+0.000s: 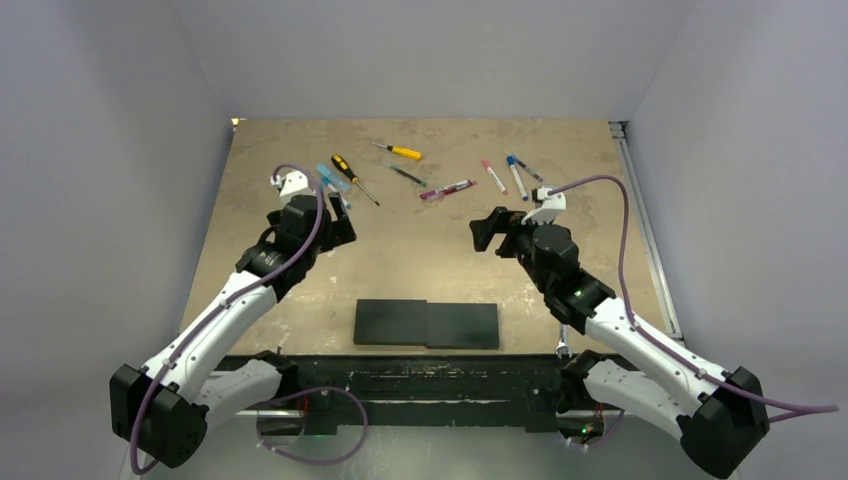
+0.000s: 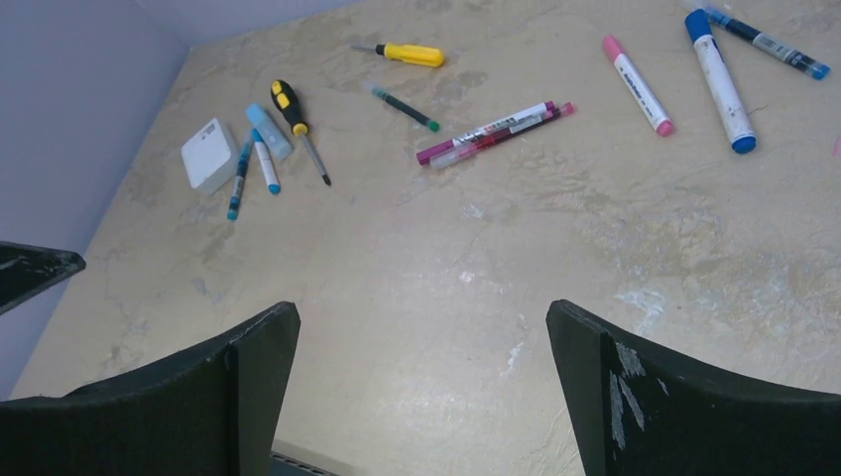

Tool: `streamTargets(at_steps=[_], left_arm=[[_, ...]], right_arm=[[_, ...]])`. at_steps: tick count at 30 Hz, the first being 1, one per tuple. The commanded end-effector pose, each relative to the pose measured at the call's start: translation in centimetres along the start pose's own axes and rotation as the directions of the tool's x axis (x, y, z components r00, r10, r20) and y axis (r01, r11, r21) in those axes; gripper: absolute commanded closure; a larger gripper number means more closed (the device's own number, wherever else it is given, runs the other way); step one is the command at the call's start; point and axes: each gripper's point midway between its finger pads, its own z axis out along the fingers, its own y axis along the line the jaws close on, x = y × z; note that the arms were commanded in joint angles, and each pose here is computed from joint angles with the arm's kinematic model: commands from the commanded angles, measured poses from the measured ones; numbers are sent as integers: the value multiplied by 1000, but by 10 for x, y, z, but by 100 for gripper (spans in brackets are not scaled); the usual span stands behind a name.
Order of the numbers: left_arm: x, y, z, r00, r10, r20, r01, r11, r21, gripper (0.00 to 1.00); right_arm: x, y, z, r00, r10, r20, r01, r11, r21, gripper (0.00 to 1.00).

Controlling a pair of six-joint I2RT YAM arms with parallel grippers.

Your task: Open the pen caps

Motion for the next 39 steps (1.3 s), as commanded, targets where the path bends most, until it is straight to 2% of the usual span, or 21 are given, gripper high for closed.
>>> streamTargets(at_steps=[1, 7, 15, 20, 22, 24, 31, 35, 39], left_arm=[[-10, 4, -3, 1000, 8, 25, -7, 1000, -25, 1], [-19, -3, -13, 997, 14, 72, -17, 999, 45, 1], [-16, -10, -14, 997, 54, 49, -58, 995, 85, 3], [-6, -15, -11, 998, 65, 24, -67, 993, 98, 6], [2, -11, -8, 998, 70, -5, -69, 996, 60, 7], [10, -12, -5, 997, 73, -30, -72, 997, 42, 8], [40, -52, -21, 984, 176, -25, -174, 982, 68, 9], [36, -56, -29, 992, 128, 12, -129, 984, 126, 7], [24, -57, -39, 996, 53, 74, -66, 982, 178, 3]], right_arm=[[-45, 10, -4, 989, 38, 140, -38, 999, -7, 1], [-53, 1, -13, 981, 29, 191, -33, 999, 17, 1], [-46, 15, -9, 991, -71, 114, 76, 996, -36, 3], [-26, 10, 11, 996, -88, 11, 88, 996, 16, 6], [-6, 7, 19, 996, -46, -81, 51, 997, 51, 5], [3, -2, 25, 994, -5, -108, 18, 993, 117, 1], [-10, -22, 20, 995, 82, -61, -67, 974, 217, 1], [-17, -44, 7, 994, 98, -51, -82, 964, 255, 1], [-27, -98, -10, 988, 157, -1, -146, 916, 374, 4]])
